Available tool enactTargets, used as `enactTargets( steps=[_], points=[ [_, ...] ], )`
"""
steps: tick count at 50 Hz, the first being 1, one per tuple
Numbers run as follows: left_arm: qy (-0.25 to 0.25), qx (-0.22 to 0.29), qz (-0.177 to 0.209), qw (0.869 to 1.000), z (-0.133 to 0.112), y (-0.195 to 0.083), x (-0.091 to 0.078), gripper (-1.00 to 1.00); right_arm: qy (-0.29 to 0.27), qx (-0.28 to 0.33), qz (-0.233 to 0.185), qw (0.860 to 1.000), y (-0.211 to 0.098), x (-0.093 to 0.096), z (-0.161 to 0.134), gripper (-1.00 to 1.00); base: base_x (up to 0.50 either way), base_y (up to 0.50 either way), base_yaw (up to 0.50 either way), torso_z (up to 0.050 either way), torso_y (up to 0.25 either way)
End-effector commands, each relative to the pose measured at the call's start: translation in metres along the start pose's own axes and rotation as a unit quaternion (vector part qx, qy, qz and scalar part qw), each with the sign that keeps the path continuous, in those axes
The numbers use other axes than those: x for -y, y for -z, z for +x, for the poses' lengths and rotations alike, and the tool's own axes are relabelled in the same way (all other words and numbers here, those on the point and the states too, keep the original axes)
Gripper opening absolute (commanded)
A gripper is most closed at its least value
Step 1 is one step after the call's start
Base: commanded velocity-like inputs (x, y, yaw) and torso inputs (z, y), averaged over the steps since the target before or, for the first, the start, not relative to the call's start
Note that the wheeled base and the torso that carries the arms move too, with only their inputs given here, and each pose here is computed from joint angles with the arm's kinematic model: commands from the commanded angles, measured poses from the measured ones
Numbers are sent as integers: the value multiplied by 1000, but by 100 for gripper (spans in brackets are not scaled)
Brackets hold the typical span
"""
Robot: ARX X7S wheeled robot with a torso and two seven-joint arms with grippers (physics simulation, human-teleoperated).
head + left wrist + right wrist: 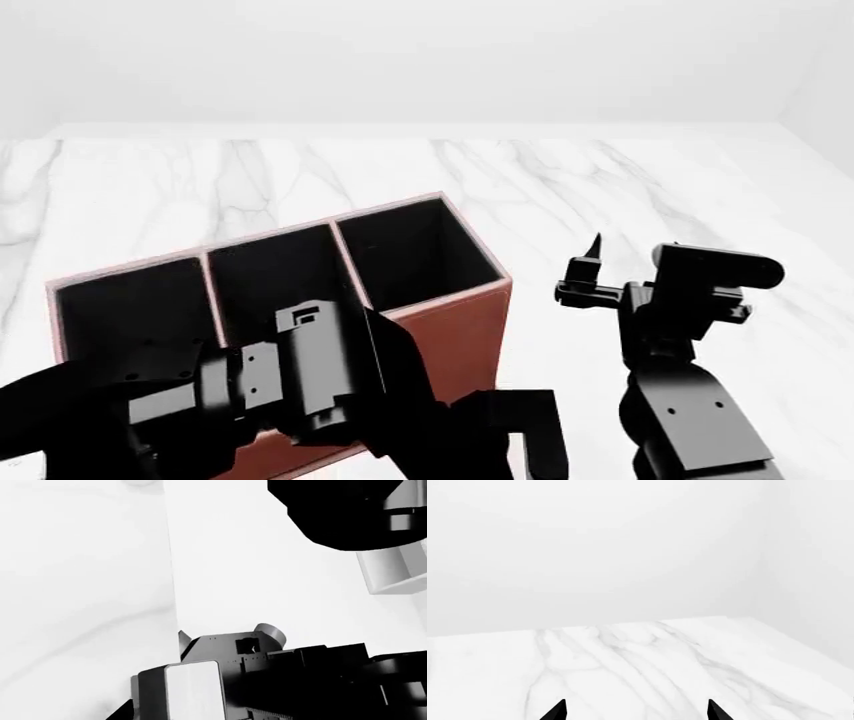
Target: Pick up the book and place it in the left compartment of the caddy.
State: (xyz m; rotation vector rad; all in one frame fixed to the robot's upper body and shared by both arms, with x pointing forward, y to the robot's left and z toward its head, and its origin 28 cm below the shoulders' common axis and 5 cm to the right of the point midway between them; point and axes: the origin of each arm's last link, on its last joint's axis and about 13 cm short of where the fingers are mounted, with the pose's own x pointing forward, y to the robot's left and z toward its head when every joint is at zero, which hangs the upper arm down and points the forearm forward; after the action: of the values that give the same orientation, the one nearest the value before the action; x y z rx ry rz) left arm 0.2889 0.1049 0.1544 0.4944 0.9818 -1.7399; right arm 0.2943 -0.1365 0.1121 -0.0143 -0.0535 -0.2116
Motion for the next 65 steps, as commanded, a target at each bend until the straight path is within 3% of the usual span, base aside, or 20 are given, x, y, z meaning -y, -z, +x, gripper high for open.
enactTargets(
  steps=[1,16,17,30,39,44,47,50,56,59,60,65],
  points=[
    [21,11,-15,1000,12,9,-11,100,3,-1,4,1000,1,3,0,100,0,0,0,0,0],
    [52,22,-50,997,33,30,-31,100,2,-1,9,1000,1,2,0,100,0,0,0,0,0],
    [38,34,-66,997,33,34,-34,-100,3,-1,11,1000,0,3,0,100,0,0,0,0,0],
    [14,18,-89,996,27,35,-28,-100,1,-1,12,1000,-1,2,-1,100,0,0,0,0,0],
    [-44,-34,-148,987,11,40,-9,-100,1,-3,13,1000,1,2,0,100,0,0,0,0,0],
    [-109,-28,-167,980,-13,51,9,-100,4,-3,13,1000,0,3,0,100,0,0,0,0,0],
    [-150,-17,-194,969,-40,55,29,-100,7,0,14,1000,-3,4,0,100,0,0,0,0,0],
    [-167,-24,-194,966,-60,49,52,-100,8,1,15,1000,-4,4,0,100,0,0,0,0,0],
    [-219,-18,-195,956,-87,36,81,-100,5,2,15,1000,-5,2,-1,100,0,0,0,0,0],
    [-261,-15,-211,942,-100,31,88,-100,4,2,15,1000,-5,1,-1,100,0,0,0,0,0],
    [-289,-12,-231,929,-110,26,93,-100,4,1,15,1000,-5,1,-1,100,0,0,0,0,0],
    [-321,28,-216,922,-137,11,116,-100,2,4,15,1000,-7,0,-2,100,0,0,0,0,0]
  ],
)
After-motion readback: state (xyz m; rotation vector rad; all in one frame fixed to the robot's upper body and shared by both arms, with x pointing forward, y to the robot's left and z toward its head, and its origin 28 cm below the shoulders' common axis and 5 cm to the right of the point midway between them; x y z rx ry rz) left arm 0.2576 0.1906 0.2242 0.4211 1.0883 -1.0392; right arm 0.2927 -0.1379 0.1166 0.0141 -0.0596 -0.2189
